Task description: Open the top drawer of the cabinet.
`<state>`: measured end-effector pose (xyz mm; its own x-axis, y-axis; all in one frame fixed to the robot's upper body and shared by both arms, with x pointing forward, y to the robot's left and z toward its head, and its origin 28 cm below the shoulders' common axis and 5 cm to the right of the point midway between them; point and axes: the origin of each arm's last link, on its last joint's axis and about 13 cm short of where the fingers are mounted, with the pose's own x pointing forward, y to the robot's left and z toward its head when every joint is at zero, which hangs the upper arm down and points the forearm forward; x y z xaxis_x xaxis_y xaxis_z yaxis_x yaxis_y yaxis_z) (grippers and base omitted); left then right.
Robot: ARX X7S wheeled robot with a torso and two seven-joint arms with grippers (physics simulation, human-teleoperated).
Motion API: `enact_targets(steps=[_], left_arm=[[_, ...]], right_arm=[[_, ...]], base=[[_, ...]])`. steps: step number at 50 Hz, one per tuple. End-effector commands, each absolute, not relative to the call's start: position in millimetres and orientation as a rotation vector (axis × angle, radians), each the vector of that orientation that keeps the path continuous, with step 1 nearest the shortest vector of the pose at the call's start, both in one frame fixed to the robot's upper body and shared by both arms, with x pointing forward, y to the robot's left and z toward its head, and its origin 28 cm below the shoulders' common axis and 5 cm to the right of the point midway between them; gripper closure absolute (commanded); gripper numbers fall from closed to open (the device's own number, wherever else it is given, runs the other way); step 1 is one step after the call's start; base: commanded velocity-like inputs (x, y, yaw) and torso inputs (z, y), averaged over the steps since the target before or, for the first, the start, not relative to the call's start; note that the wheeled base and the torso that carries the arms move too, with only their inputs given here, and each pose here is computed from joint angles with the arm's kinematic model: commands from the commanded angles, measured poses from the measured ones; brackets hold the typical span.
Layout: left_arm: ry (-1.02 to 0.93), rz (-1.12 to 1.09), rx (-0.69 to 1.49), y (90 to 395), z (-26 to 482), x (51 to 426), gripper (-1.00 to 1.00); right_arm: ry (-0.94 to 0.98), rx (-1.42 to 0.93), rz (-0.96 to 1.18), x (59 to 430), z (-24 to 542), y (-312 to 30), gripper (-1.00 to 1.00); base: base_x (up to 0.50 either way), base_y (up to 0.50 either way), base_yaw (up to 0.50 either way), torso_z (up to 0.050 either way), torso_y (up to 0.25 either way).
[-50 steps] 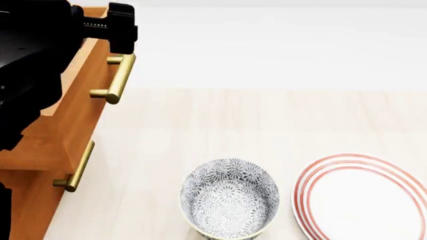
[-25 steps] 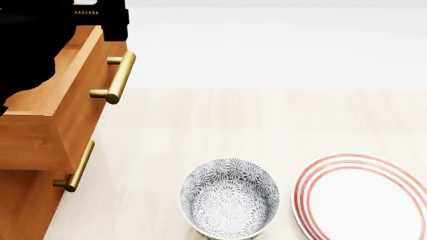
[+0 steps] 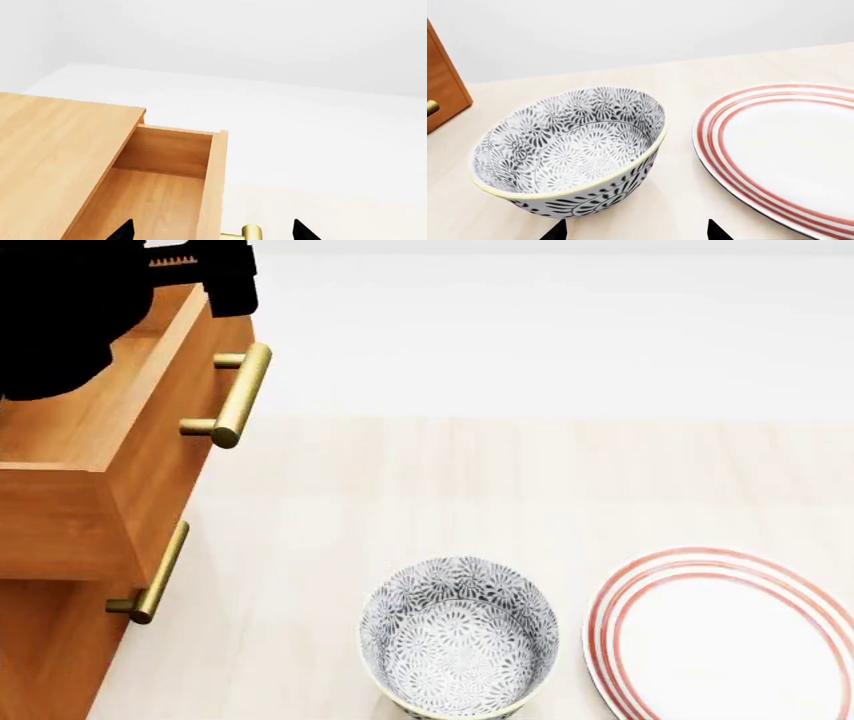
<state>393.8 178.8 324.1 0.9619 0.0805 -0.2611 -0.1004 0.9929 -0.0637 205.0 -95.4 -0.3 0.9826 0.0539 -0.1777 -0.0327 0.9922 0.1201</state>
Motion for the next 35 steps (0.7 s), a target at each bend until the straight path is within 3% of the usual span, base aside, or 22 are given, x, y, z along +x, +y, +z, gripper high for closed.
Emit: enact_targets(steps=[1, 35], left_arm=[[0.289, 0.073, -0.146, 176, 327, 398, -1.0], [0.426, 0.094, -0.409, 179, 323, 408, -1.0]], right_arm=[[0.17, 0.121, 0.05, 206, 0, -94, -1.0], [0.177, 0.126, 0.046, 207, 0, -95, -1.0]], base=[[0.0, 0.0, 0.0, 0.0, 0.0], [0.0, 0.0, 0.0, 0.0, 0.0]])
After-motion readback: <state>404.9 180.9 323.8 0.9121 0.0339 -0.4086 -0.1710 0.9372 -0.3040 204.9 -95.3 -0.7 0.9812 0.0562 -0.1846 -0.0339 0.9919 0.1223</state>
